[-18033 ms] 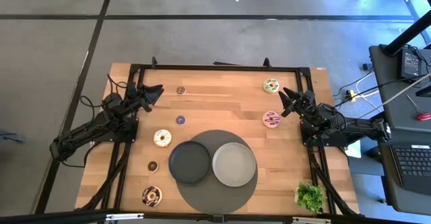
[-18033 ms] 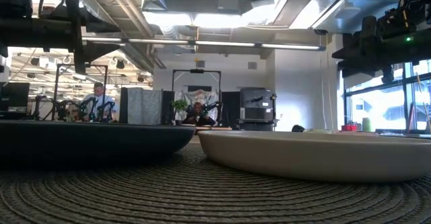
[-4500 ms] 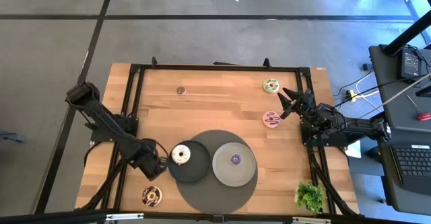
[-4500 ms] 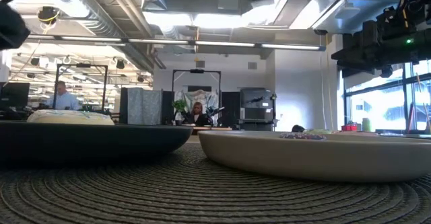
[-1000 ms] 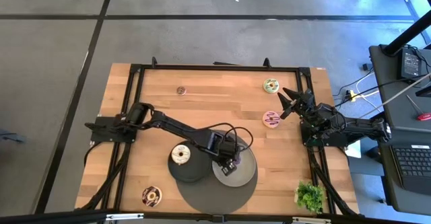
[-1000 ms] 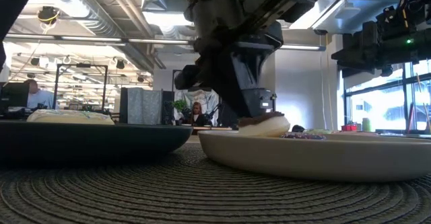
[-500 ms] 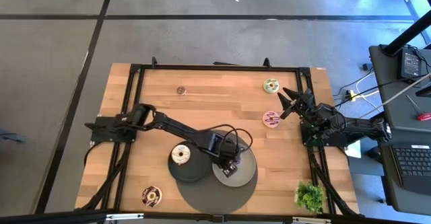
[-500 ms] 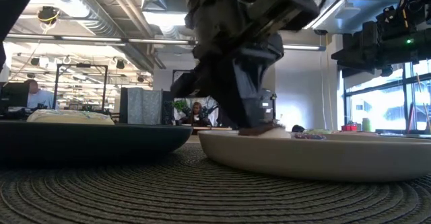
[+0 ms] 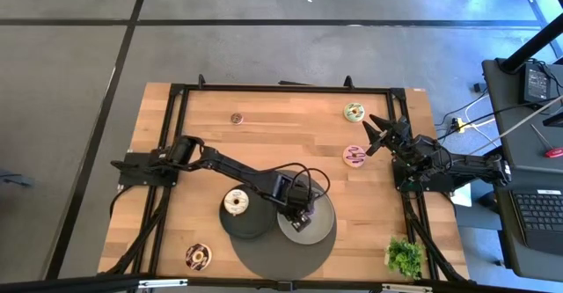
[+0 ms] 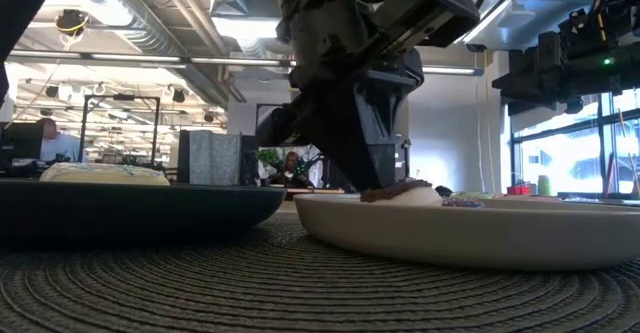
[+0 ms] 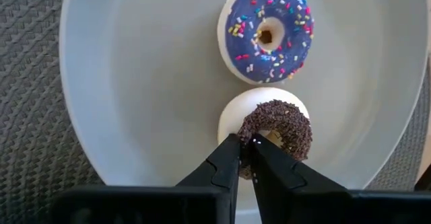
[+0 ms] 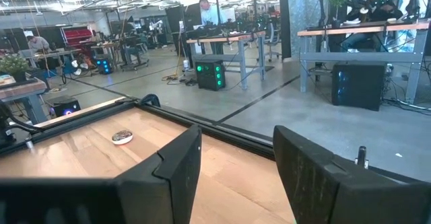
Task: Pick & Place donuts
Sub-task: Put the small dark brown donut on the gray plate
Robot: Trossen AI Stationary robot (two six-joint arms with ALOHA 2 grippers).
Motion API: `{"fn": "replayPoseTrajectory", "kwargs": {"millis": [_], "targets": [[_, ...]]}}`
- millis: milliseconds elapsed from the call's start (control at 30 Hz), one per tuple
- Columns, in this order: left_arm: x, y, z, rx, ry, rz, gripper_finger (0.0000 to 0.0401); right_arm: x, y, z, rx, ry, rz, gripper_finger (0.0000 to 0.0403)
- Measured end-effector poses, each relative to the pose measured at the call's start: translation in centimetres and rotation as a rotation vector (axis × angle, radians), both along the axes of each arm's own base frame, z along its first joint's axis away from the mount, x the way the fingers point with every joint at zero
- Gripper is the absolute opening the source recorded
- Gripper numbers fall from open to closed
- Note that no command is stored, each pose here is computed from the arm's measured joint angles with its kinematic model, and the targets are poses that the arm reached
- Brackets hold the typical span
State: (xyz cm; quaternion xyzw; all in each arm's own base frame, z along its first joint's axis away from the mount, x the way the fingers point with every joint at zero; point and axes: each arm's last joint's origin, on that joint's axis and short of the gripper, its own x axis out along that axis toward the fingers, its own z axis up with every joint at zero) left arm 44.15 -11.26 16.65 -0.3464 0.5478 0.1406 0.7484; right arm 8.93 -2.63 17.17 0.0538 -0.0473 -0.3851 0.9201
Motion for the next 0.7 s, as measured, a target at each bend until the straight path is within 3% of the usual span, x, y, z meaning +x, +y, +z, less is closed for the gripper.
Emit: {"fn": "replayPoseTrajectory", "kwargs": {"millis": [567,700], "targets": [[0.01,0.23,0.00,0.002,0.005,0.011,0.0097,0.00,0.00,0.00,0.005,-0.005,0.002,0.0186],[-0.23,0.70,0.49,-0.001,0.020,0.015,0.0095,0.09,0.23,0.30,0.018,0.006,0.106,0.0186]]}}
